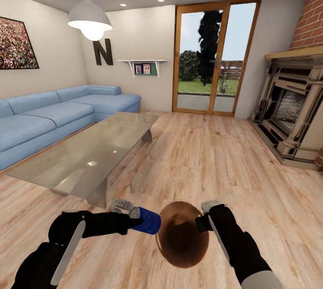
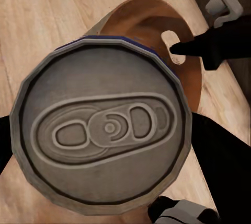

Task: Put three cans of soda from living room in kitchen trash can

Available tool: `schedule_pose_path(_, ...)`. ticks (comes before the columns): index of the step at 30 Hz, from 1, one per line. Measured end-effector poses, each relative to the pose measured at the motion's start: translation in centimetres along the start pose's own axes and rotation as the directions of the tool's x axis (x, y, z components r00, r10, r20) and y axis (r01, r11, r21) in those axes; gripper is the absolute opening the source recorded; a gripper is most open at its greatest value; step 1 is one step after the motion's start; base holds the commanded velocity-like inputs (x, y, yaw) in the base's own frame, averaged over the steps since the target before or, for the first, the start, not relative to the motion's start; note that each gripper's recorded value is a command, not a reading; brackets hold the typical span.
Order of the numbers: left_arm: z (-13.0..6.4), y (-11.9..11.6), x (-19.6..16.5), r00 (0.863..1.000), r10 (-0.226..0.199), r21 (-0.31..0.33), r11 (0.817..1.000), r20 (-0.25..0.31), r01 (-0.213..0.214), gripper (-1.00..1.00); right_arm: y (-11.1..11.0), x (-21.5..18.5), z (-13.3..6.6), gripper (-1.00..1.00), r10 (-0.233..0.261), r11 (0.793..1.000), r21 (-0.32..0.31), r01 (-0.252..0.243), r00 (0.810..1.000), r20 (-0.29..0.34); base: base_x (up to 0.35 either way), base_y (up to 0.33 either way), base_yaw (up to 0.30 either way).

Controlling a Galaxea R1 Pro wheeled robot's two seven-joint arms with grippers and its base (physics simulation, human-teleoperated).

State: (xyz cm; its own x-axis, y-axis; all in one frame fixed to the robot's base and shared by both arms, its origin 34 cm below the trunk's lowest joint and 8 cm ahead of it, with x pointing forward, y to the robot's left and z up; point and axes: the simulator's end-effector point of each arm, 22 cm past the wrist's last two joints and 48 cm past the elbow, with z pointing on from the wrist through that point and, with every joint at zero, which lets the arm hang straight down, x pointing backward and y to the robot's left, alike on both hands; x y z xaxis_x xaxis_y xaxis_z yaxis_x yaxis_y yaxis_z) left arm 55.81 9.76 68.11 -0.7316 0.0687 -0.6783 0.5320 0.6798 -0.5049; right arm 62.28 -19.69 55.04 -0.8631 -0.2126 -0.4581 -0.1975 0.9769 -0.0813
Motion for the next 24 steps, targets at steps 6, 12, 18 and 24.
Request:
schedule_pose_path(6,0.3,-0.9,-0.2,1.000,-0.002,0.028,1.000,0.006,0.002,-1.00,2.5,-0.3,0.0,-1.00,-0.020,1.000,-0.018,0.020,1.000,0.001,0.000,0.000,0.000)
schedule_pose_path(12,1.4,-2.6,0.5,1.000,0.020,0.058,0.998,-0.022,-0.018,-1.00,3.9,-0.6,-0.2,-1.00,-0.029,0.999,-0.036,0.030,1.000,0.007,0.000,0.000,0.000)
schedule_pose_path(18,1.8,-2.7,0.9,0.999,0.027,0.052,0.998,-0.035,-0.025,-1.00,4.3,-1.0,-0.5,-1.00,-0.054,0.998,-0.020,0.054,0.998,0.018,0.000,0.000,0.000)
schedule_pose_path(24,2.6,-2.8,1.7,0.997,0.045,0.034,0.998,-0.064,-0.043,-1.00,6.0,-1.4,-0.8,-1.00,-0.068,0.996,-0.048,0.069,0.997,0.030,0.000,0.000,0.000)
